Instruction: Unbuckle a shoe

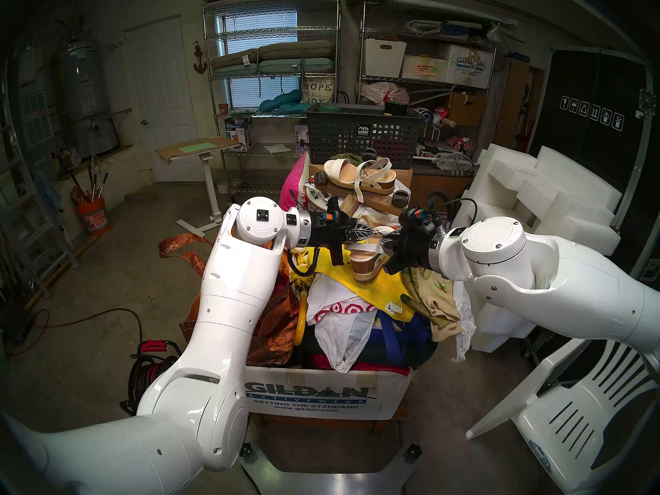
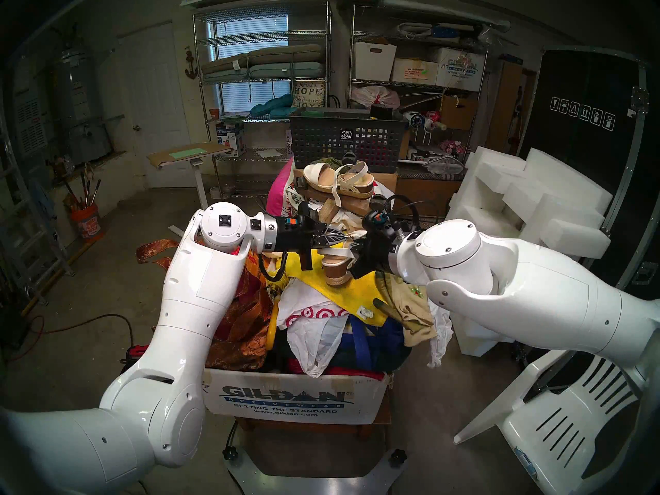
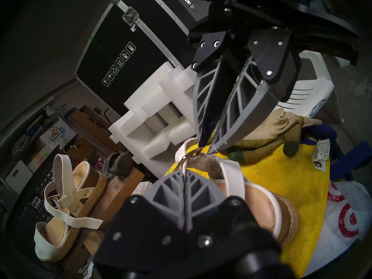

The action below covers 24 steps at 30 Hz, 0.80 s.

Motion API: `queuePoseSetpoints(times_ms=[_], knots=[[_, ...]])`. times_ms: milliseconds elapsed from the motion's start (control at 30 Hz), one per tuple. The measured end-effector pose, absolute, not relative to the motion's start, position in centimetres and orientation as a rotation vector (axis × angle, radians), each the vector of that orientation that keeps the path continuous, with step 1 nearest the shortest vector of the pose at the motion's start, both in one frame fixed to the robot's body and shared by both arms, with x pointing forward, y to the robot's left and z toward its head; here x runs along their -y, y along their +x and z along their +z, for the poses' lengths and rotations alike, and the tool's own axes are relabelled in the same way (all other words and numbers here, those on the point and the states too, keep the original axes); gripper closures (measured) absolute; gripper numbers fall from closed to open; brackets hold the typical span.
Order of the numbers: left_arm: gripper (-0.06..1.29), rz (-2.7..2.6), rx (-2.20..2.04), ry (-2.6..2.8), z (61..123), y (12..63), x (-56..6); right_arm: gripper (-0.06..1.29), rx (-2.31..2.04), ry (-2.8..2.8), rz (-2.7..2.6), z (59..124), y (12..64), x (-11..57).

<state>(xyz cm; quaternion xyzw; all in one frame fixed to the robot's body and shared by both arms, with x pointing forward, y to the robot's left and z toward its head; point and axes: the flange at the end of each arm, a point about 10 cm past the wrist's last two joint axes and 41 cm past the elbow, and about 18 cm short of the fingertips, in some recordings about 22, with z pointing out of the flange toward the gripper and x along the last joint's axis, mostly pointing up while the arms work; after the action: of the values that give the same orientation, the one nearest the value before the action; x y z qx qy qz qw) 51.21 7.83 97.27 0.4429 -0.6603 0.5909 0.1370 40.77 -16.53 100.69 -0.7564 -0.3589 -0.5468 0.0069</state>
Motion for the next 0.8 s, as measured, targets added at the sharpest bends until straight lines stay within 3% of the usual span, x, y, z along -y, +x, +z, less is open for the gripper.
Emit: queuePoseSetpoints(times_ms=[800], knots=[[1.25, 1.697, 1.917, 1.277, 97.55, 51.02, -8.22, 0.86, 1.084, -2.400, -1.720, 100.31, 41.52, 16.97]])
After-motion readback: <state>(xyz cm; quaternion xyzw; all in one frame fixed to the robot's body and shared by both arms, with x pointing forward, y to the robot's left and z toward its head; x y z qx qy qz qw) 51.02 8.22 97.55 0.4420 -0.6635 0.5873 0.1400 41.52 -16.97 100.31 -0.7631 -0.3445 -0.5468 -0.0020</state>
